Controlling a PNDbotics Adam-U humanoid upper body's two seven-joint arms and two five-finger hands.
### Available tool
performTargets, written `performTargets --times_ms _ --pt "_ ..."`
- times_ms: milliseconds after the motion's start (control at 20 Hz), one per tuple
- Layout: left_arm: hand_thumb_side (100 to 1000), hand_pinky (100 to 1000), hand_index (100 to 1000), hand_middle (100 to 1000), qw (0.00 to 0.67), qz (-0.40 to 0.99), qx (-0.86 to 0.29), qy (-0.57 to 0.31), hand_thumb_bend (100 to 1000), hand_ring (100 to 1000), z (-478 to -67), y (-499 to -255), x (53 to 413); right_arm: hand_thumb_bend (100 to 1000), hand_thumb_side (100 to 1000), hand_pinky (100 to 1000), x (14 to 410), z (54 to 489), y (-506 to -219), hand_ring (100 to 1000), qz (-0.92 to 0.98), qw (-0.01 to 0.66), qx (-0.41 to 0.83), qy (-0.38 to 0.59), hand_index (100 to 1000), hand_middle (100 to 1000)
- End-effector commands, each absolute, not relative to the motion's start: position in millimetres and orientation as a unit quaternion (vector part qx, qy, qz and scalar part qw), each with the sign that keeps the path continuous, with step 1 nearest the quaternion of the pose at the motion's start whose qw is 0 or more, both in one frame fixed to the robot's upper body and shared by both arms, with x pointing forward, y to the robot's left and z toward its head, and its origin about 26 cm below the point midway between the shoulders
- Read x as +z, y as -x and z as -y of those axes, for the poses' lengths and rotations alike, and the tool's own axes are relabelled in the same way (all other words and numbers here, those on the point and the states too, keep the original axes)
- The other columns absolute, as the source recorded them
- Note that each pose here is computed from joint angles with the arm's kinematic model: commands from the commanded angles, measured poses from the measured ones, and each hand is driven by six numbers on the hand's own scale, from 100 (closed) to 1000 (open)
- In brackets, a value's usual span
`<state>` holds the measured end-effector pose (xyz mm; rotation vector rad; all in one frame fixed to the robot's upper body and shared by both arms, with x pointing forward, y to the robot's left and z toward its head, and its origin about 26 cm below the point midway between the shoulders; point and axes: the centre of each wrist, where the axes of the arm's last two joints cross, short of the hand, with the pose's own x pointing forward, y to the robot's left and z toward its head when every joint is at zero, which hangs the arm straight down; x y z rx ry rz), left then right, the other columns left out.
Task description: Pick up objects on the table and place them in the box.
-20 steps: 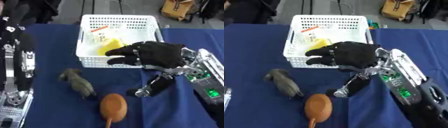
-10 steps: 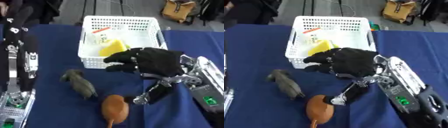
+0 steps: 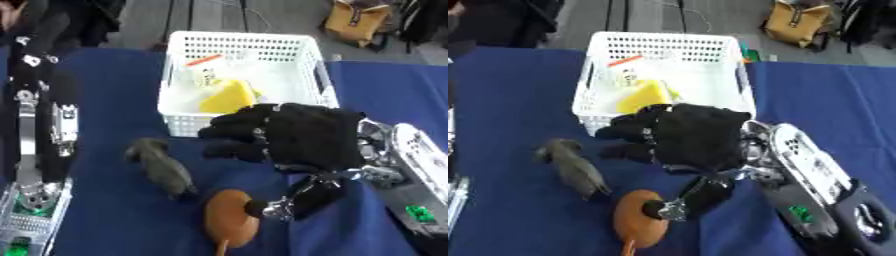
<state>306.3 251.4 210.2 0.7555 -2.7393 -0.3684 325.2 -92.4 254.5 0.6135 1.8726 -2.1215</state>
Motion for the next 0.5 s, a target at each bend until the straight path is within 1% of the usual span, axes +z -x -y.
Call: performTargets --times_ms 50,500 --pt "950 824 947 1000 0.126 0.949 -0.131 -0.258 100 932 -250.4 -304.4 216.8 385 487 873 256.9 94.0 -319.8 987 -0.463 0.249 -0.824 -0.210 1000 1000" --pt "949 822 945 1000 0.127 0.949 -0.133 -0.257 100 929 -250.4 -304.4 216.9 396 485 884 248.1 94.1 -315.8 986 -0.459 0.248 -0.829 -0.200 1000 1000"
